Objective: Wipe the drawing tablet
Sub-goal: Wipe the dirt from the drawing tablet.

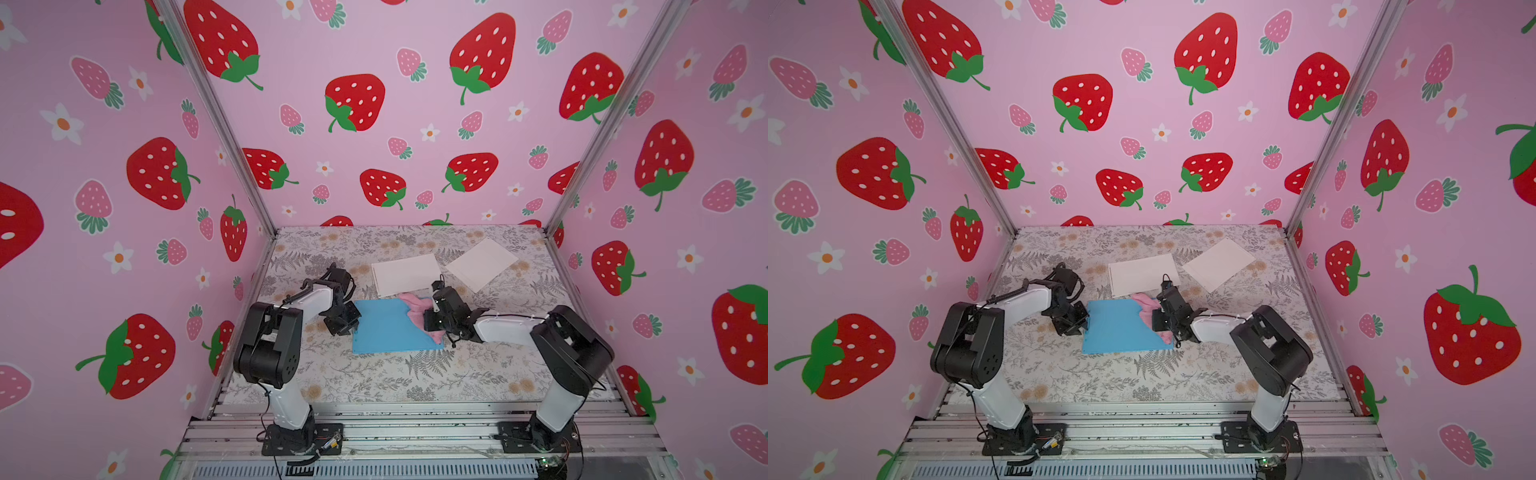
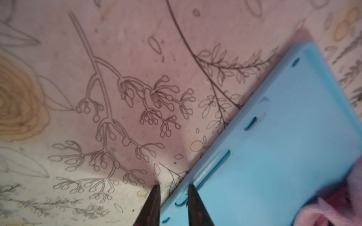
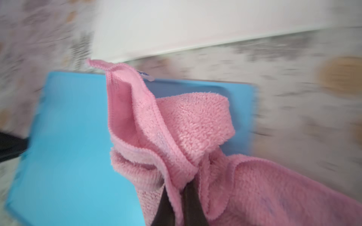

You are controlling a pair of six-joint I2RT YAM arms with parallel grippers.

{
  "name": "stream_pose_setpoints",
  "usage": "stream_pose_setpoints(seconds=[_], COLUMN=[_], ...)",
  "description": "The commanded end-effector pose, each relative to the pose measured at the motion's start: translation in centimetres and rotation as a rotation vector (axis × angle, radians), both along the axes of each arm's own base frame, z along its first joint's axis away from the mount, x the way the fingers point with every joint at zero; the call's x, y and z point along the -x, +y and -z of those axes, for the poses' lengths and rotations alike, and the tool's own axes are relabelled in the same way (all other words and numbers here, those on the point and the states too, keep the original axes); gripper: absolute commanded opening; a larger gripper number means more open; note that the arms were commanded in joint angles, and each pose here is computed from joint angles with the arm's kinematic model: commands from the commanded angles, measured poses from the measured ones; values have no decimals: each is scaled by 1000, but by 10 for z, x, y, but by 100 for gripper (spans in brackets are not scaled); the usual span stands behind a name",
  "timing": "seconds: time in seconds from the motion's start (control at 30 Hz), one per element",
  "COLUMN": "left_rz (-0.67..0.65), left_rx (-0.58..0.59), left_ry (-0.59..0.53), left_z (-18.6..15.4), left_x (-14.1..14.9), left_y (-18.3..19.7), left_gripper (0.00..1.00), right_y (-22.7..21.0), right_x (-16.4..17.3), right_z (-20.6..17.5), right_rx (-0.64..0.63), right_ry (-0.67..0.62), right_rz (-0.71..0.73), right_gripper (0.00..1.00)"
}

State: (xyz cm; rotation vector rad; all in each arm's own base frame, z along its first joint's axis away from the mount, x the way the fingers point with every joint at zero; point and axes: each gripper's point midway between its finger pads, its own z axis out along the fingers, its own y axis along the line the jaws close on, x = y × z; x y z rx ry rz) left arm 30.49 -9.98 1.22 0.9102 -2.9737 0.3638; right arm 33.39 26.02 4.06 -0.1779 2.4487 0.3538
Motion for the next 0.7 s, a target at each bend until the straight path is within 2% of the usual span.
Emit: stream_pose_setpoints(seconds=[0.0,0.1,0.17,0.33,0.43,0.53,0.67], left_rz=[0,-3,-1,-3,-1,3,14], left_rx=[-40,-34,-32,-20,-17,-11,-2], left_ry=[184,181,183,184,185,185,186], left_z=[45,43,43,44,44,44,45], left_x=[47,48,48,50,52,52,51], left_y=[5,4,4,2,2,1,-3], left_gripper=[26,26,26,25,25,25,24], right_y=[40,103,103,-8,-40,-13,80], right_x=[29,53,56,44,53,64,75], right_z=[0,-6,2,19,10,5,-3], right_rx=[2,-42,-19,38,73,43,-30], right_ry=[18,24,41,79,53,45,38], right_rz=[-107,-236,-213,38,47,-33,-199], right_gripper=[0,0,0,0,0,0,0])
